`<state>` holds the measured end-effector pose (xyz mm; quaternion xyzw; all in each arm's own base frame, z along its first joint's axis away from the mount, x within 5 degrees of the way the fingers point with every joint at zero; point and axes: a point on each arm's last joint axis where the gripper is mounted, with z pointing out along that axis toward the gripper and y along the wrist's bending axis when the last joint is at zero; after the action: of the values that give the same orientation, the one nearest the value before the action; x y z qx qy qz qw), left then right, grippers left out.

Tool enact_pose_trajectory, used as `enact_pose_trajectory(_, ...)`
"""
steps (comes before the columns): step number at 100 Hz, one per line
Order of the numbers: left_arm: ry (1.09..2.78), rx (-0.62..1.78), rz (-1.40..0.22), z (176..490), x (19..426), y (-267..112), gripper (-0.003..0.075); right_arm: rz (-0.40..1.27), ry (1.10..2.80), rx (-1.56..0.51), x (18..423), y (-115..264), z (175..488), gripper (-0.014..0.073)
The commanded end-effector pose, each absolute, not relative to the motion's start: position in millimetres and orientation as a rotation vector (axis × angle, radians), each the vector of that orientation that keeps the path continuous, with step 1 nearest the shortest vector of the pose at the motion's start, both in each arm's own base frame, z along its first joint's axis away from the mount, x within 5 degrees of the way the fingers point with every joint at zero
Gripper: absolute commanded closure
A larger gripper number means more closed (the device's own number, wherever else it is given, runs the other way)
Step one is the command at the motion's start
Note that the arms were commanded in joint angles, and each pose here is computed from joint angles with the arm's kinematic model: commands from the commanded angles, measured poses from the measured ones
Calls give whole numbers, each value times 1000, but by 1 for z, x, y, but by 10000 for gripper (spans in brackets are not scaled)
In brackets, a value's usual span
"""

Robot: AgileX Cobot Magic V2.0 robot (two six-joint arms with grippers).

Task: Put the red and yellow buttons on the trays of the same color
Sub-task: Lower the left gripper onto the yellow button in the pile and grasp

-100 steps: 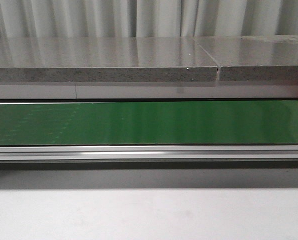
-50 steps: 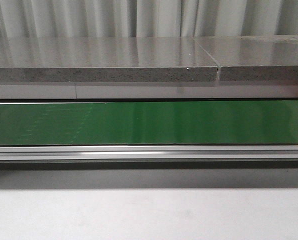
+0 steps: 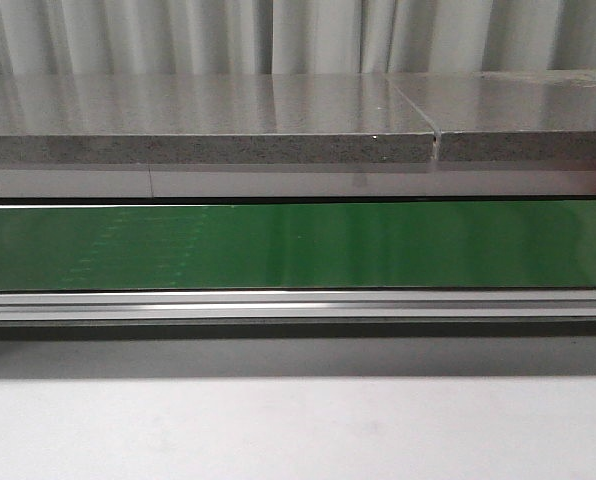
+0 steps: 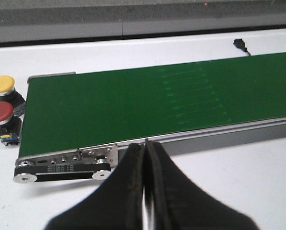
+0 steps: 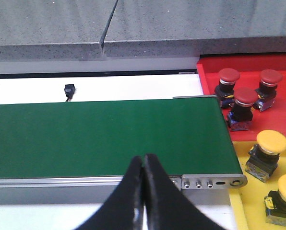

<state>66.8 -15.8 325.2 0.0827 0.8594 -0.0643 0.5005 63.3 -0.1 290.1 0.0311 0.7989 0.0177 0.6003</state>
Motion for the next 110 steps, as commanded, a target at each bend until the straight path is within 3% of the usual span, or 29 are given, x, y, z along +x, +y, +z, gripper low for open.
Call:
enact_pose_trajectory(1,1993,178,-169,340,83,-18,741,35,1765,63,65,0,304,662)
enact_pose_trajectory(30,2100,189,-128,345,135,-25,741,35,1765,63,65,0,304,662)
enact_pose_trajectory(50,2142,30,-88,358,183,-13,727,35,1765,63,65,0,304,662)
enact_pose_trajectory(57,2162,-28,-62,361,198,-4,656,35,1765,63,65,0,304,662)
enact_pose_trajectory(74,2207,-159,-30,364,229,19,290,35,1765,63,65,0,304,662)
enact_pose_trajectory(81,2233,-194,-15,361,240,27,209,35,1765,63,65,0,304,662)
enact_pose_trajectory(94,2311,-250,0,354,259,41,198,35,1765,63,65,0,304,662)
enact_pose_trajectory(110,2411,-390,-22,343,284,58,248,35,1765,63,65,0,304,662)
